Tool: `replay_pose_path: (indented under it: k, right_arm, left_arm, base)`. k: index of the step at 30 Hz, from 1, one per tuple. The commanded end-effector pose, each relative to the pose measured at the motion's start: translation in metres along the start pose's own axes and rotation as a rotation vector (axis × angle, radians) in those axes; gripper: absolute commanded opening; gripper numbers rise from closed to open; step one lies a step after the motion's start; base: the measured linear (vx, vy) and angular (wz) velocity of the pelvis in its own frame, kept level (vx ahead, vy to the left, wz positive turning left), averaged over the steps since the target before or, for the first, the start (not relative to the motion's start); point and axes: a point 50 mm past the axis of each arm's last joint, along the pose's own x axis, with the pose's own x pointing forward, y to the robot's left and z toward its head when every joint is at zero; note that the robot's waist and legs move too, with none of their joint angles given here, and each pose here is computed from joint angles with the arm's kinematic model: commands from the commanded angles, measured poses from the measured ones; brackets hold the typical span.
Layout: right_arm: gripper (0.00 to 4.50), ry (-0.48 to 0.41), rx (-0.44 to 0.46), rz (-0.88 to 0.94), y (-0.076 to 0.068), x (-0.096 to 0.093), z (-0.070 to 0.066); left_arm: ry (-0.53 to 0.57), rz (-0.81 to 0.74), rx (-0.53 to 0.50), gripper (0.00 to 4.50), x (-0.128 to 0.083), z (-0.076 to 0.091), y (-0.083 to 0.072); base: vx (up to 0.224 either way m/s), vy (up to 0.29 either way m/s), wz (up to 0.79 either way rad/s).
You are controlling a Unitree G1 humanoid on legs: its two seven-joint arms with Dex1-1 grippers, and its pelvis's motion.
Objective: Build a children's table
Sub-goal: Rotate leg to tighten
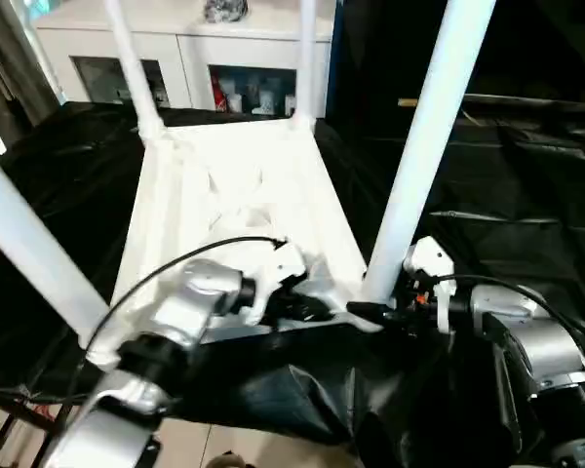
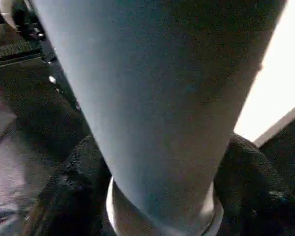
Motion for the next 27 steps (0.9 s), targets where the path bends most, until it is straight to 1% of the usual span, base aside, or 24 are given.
replay_pose_path:
  k: [1,3,4,8,9,12,13,14,15,17,18,20,23,24,25,26,27]
  right_arm:
    - [2.67,0.003,0.002,0.065,0.006,0.004,0.002]
    - [2.63,-0.001,0.006,0.081,0.009,0.006,0.002]
    - [2.42,-0.001,0.008,0.084,0.01,0.007,0.001]
    - [2.33,-0.03,0.043,0.081,0.014,0.012,0.0]
    - [2.32,-0.043,0.046,0.023,0.013,0.018,-0.002]
    - [2.32,-0.059,0.053,-0.081,0.009,0.027,-0.002]
    - [2.32,-0.065,0.093,-0.125,0.007,0.031,-0.003]
    - [2.31,-0.074,0.124,-0.206,0.003,0.037,-0.004]
    - [2.3,-0.071,0.172,-0.301,0.001,0.048,-0.008]
    - [2.29,-0.067,0.172,-0.325,0.005,0.056,-0.009]
    - [2.28,-0.067,0.173,-0.334,0.009,0.063,-0.009]
    - [2.28,-0.063,0.19,-0.342,0.011,0.067,-0.009]
    - [2.28,0.03,0.196,-0.403,0.01,0.076,-0.017]
    - [2.52,0.041,0.189,-0.403,0.01,0.077,-0.018]
    - [2.52,0.037,0.184,-0.393,0.01,0.077,-0.017]
    - [2.66,0.036,0.183,-0.39,0.01,0.077,-0.017]
    - [2.66,0.031,0.18,-0.387,0.01,0.078,-0.016]
  left_arm:
    - [-0.074,-0.073,0.086,0.0,0.003,0.025,-0.005]
    - [-0.071,-0.076,0.082,0.0,0.002,0.024,-0.005]
    - [-0.07,-0.077,0.081,0.0,0.002,0.024,-0.005]
    - [-0.072,-0.065,0.079,0.0,0.004,0.025,-0.006]
    - [-0.075,0.0,0.081,0.0,0.009,0.027,-0.001]
    - [-0.075,0.091,0.084,0.0,0.015,0.029,0.007]
    - [-0.074,0.116,0.08,0.0,0.018,0.03,0.009]
    - [-0.08,0.175,0.063,0.0,0.023,0.032,0.013]
    - [-0.091,0.266,0.039,0.0,0.032,0.037,0.019]
    - [-0.104,0.332,0.017,0.0,0.037,0.041,0.024]
    - [-0.119,0.37,-0.004,0.0,0.041,0.045,0.028]
    - [-0.127,0.395,-0.012,0.0,0.044,0.048,0.029]
    - [-0.141,0.447,-0.016,0.0,0.051,0.055,0.033]
    - [-0.139,0.442,-0.004,0.0,0.054,0.056,0.032]
    - [-0.139,0.428,0.008,0.0,0.055,0.057,0.031]
    - [-0.139,0.425,0.011,0.0,0.056,0.057,0.03]
    - [-0.139,0.418,0.019,0.0,0.057,0.057,0.03]
  base:
    - [0.0,0.0,0.0]
    - [0.0,0.0,0.0]
    - [0.0,0.0,0.0]
    - [0.0,0.0,0.0]
    - [0.0,0.0,0.0]
    - [0.0,0.0,0.0]
    - [0.0,0.0,0.0]
    - [0.0,0.0,0.0]
    - [0.0,0.0,0.0]
    - [0.0,0.0,0.0]
    - [0.0,0.0,0.0]
    - [0.0,0.0,0.0]
    - [0.0,0.0,0.0]
    - [0.0,0.0,0.0]
    - [0.0,0.0,0.0]
    - [0.0,0.0,0.0]
    - [0.0,0.0,0.0]
